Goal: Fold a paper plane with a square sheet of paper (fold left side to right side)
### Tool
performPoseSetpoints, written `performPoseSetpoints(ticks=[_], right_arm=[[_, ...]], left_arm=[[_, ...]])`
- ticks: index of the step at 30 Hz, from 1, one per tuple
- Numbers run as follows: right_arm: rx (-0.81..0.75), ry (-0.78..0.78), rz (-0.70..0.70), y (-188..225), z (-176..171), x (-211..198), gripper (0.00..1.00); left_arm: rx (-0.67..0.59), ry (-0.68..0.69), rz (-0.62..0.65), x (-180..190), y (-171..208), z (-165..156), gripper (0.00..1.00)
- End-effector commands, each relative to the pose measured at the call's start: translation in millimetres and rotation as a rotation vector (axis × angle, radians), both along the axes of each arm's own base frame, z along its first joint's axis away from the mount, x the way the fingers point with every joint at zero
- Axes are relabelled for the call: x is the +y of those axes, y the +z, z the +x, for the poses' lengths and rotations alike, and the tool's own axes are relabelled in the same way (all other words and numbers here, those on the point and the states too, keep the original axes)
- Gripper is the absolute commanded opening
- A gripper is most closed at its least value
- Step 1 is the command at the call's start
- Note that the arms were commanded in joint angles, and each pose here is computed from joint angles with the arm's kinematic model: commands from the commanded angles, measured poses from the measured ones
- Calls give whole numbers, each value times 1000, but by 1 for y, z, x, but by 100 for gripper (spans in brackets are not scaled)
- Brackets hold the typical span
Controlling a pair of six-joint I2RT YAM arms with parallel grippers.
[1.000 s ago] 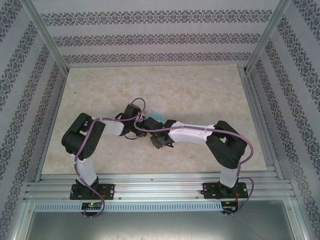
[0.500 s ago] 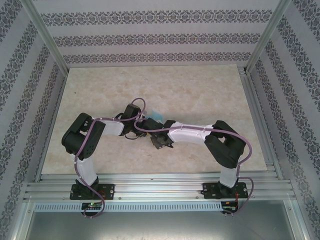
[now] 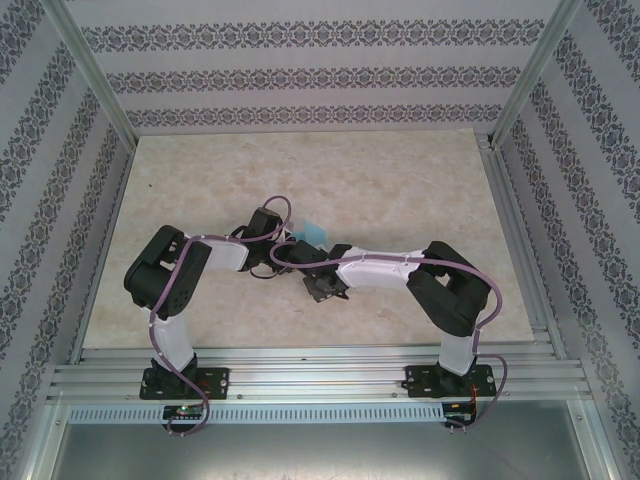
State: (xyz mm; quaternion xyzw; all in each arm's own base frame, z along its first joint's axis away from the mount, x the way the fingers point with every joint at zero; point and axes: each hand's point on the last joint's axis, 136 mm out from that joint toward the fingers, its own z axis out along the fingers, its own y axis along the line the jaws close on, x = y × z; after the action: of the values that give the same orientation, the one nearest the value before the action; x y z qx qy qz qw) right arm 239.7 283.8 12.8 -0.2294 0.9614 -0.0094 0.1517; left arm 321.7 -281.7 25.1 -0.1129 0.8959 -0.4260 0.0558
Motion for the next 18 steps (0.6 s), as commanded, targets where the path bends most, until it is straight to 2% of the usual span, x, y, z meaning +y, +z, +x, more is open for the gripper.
performPoseSetpoints(ticks=[1, 6, 18], right_arm=[[-30, 0, 16, 8, 1, 3, 19], [-43, 3, 23, 15, 1, 3, 18], [-11, 14, 39, 5, -4, 7, 0]], left_arm=[[60, 25, 82, 8, -27, -6, 23], [60, 24, 84, 8, -27, -7, 23], [63, 25, 86, 9, -29, -7, 23]])
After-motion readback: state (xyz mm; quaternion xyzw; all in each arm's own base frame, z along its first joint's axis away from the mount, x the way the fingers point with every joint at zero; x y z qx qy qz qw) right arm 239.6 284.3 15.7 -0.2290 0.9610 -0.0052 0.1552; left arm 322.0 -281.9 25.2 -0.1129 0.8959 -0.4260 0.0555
